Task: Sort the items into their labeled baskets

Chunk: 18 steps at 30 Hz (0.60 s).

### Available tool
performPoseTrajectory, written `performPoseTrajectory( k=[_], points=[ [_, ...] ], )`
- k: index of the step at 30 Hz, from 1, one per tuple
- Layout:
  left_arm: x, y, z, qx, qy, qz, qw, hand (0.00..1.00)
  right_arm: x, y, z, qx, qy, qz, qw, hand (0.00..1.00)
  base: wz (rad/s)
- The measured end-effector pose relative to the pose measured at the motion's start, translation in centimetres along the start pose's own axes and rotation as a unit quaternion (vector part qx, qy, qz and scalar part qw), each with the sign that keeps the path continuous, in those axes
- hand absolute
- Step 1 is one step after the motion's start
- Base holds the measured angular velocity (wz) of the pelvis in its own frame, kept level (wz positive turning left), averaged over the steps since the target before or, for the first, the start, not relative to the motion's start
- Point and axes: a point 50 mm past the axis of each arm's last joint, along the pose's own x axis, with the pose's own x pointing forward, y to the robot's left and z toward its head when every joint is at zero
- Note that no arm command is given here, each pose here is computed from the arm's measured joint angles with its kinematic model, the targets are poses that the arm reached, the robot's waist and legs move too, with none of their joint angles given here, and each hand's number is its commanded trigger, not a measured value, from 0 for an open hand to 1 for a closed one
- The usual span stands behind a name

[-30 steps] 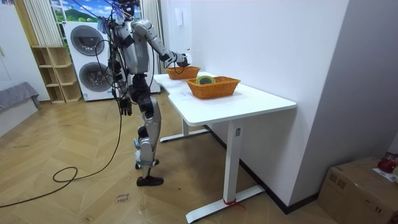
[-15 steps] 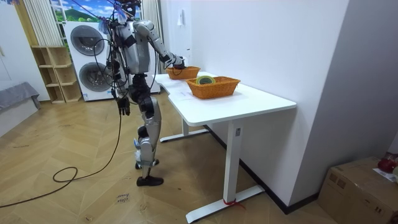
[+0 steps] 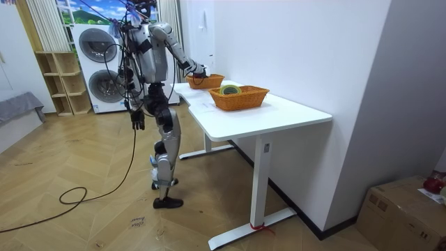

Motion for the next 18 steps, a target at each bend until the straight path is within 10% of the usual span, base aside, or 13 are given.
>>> performPoseTrajectory(
  k=[4,8,18],
  points=[
    [0.0,0.0,0.0,0.0,0.0,0.0,1.0,0.0,0.0,0.2,-0.1,-0.005,0.001,0.002,1.0,1.0,0.0],
    [0.0,0.0,0.0,0.0,0.001,0.0,1.0,0.0,0.1,0.7,0.0,-0.013,-0.001,0.002,1.0,0.0,0.0],
    [0.0,0.0,-0.1,0.001,0.001,0.0,1.0,0.0,0.2,1.1,-0.1,-0.04,-0.001,0.005,0.999,0.0,0.0]
  ],
)
